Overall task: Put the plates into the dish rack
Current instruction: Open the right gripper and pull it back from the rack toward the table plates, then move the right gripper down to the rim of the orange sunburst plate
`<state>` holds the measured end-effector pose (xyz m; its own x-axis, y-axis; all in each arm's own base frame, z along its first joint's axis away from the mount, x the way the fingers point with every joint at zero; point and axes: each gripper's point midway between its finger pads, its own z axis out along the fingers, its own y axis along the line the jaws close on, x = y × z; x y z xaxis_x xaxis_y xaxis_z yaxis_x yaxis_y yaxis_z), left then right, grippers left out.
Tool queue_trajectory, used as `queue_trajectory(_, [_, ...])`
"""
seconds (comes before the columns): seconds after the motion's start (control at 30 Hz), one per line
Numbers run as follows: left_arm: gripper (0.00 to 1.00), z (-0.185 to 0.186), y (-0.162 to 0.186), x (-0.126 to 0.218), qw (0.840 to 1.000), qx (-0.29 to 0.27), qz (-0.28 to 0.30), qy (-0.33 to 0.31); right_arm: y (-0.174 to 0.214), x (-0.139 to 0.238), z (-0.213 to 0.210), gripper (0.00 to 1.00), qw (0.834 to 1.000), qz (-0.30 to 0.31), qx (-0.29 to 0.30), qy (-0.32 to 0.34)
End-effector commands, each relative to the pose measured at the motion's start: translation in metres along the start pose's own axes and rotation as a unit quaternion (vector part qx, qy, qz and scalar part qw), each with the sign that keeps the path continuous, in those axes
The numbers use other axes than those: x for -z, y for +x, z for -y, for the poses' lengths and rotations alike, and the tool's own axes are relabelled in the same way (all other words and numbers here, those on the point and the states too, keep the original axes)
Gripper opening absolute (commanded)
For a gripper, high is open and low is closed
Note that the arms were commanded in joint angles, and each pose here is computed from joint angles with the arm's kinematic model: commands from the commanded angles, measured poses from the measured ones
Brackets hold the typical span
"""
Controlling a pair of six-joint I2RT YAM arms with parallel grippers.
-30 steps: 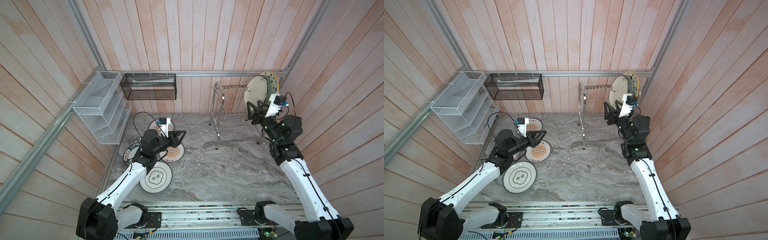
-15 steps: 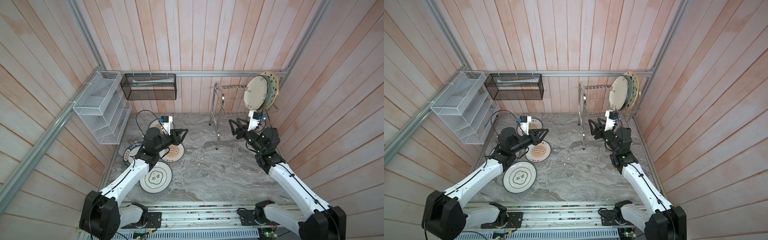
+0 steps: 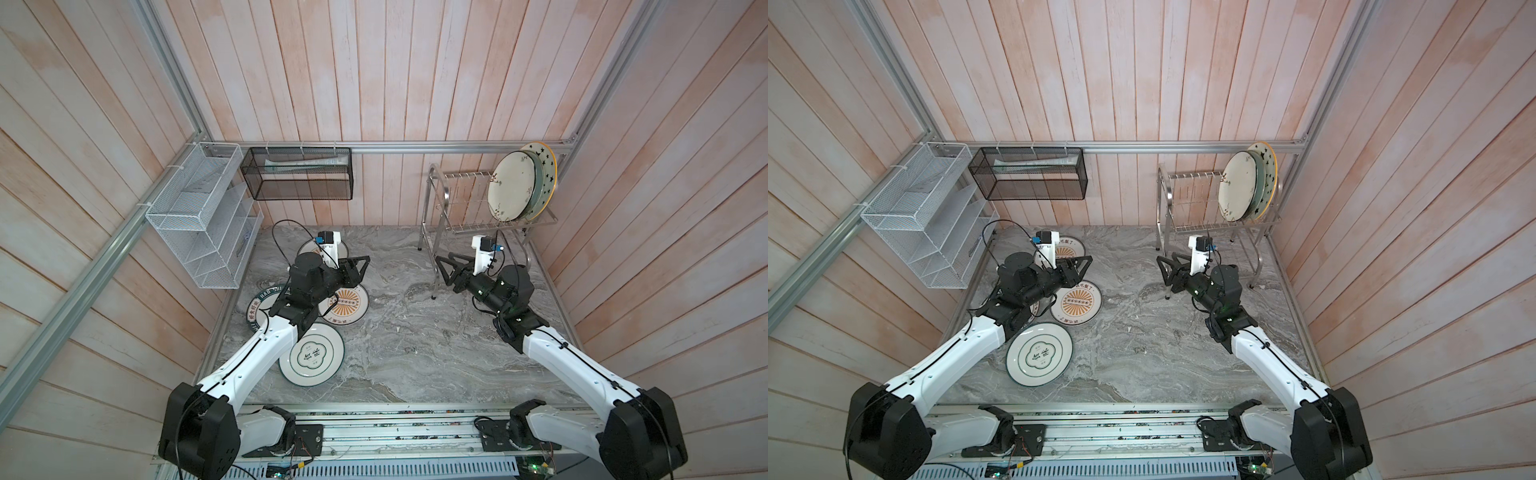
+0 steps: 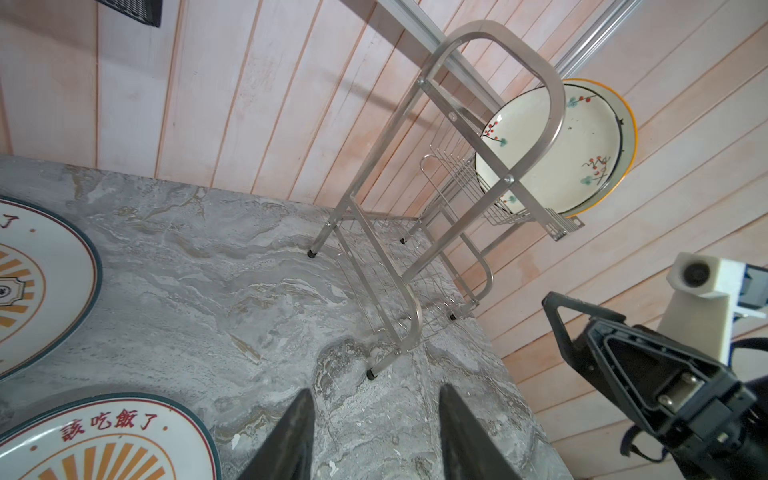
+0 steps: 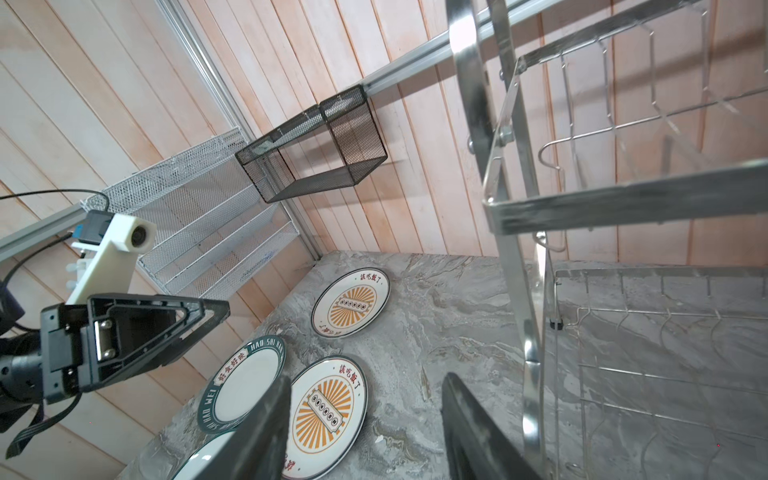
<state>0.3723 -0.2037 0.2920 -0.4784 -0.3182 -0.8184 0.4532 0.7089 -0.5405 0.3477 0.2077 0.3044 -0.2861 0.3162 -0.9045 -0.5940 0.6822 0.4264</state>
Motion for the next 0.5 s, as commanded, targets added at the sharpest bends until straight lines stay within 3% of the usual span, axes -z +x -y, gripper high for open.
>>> queue_trajectory(0.0, [0.49,-0.006,-0.011,0.003,0.999,-0.015,0.007,-0.038,0.011,-0.006,-0.006,0.58,1.000,-0.006,-0.012,-0.011])
queue_trajectory(0.27, [0.50,-0.027,-0.014,0.017,0.991,-0.044,-0.026,-0.121,0.044,-0.016,-0.006,0.57,0.997,-0.033,-0.071,-0.019])
queue_trajectory(0.47, [0.50,-0.050,0.001,0.031,0.986,-0.028,-0.049,-0.157,0.066,-0.024,-0.007,0.56,0.993,-0.054,-0.101,-0.032])
